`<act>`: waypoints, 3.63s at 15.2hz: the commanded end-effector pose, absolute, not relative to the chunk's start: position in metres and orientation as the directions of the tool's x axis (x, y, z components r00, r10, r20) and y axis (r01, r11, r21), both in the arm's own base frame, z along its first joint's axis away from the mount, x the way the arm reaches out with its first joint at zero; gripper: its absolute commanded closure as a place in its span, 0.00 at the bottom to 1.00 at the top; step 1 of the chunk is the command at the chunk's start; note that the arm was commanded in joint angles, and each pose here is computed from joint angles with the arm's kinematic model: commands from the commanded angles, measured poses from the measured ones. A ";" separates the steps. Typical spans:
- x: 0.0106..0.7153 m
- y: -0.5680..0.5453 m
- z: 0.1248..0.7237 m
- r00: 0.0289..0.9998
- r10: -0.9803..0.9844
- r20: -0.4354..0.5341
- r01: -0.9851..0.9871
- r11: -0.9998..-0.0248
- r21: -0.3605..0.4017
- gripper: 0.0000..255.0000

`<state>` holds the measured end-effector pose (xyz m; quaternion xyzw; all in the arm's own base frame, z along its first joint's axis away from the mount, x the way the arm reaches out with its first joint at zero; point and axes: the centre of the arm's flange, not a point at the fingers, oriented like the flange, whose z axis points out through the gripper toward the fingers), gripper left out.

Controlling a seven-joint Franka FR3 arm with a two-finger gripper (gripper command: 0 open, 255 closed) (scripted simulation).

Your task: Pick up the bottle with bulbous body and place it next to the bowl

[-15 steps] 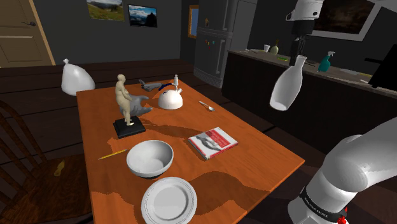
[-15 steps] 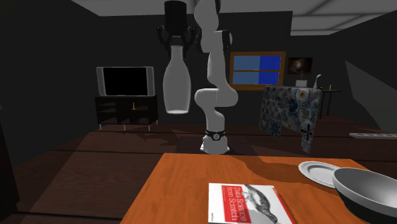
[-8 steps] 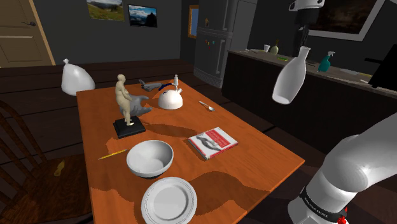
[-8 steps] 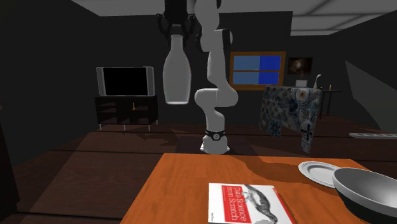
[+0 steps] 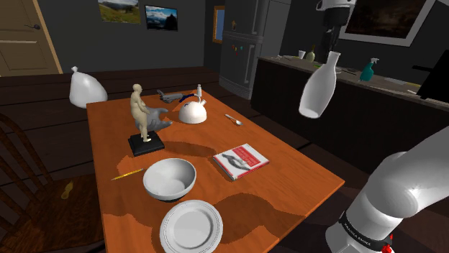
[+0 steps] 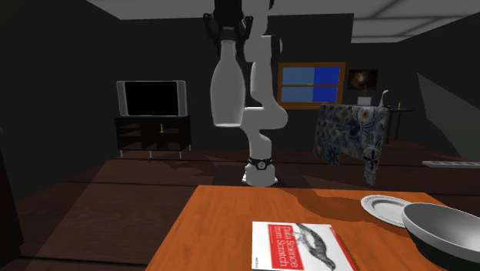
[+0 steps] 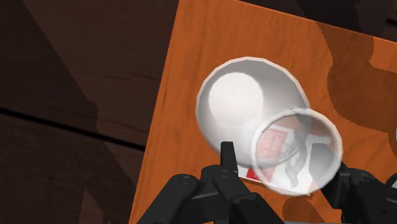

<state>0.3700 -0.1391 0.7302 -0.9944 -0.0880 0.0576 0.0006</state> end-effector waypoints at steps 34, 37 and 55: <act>0.518 0.228 0.575 0.978 0.174 -0.114 0.174 -0.985 -0.011 1.00; 0.518 0.228 0.559 0.978 0.174 -0.114 0.174 -0.985 -0.011 1.00; 0.518 0.228 0.464 0.978 0.174 -0.114 0.174 -0.985 -0.011 1.00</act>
